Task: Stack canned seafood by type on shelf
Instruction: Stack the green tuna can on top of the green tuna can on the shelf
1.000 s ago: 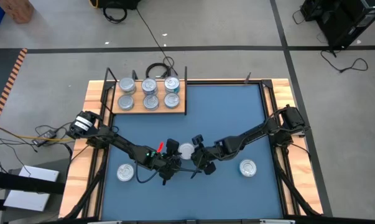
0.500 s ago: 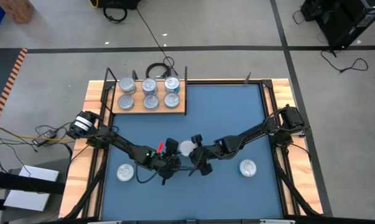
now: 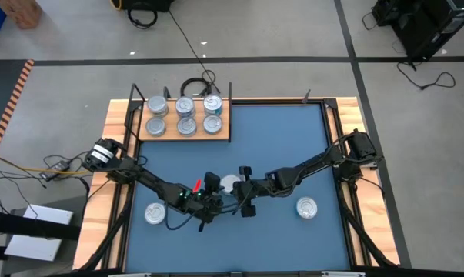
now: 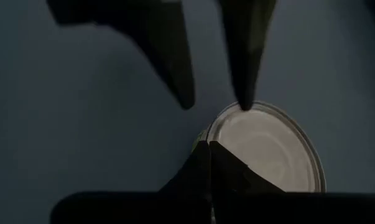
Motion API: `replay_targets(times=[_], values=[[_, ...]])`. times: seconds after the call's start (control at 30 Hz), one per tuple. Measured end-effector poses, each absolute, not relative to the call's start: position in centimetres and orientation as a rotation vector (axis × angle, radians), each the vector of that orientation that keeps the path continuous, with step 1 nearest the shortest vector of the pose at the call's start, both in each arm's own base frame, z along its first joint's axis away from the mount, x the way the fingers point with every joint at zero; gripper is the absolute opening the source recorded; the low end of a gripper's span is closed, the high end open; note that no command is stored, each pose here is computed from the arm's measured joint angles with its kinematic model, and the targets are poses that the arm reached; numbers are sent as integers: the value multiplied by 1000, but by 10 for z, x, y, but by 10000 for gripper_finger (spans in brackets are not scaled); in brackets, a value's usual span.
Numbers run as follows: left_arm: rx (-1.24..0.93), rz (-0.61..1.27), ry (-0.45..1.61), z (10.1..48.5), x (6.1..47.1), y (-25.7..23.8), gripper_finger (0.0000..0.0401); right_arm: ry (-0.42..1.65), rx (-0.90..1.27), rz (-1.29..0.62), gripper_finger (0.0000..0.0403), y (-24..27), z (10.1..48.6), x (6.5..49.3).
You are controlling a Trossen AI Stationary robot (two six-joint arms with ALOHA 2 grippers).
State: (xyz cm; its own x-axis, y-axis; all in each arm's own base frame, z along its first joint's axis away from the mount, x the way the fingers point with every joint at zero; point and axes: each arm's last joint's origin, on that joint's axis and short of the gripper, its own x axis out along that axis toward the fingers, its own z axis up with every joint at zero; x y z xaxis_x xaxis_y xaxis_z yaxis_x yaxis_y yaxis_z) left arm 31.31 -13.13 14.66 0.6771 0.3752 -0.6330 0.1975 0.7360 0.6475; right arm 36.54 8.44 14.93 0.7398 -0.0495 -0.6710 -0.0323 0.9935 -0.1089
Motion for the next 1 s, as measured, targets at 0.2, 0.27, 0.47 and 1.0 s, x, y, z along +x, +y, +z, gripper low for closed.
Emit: replay_targets(times=[0.2, 0.27, 0.47, 1.0], values=[[762, 113, 844, 143, 314, -132, 194, 686, -18, -46, 0, 83, 153, 369], [766, 110, 851, 142, 314, -132, 194, 678, -3, -50, 0, 83, 154, 370], [767, 109, 856, 140, 314, -133, 194, 741, -123, 28, 22, 90, 149, 364], [757, 95, 861, 139, 314, -133, 194, 820, -570, 104, 104, 88, 131, 348]])
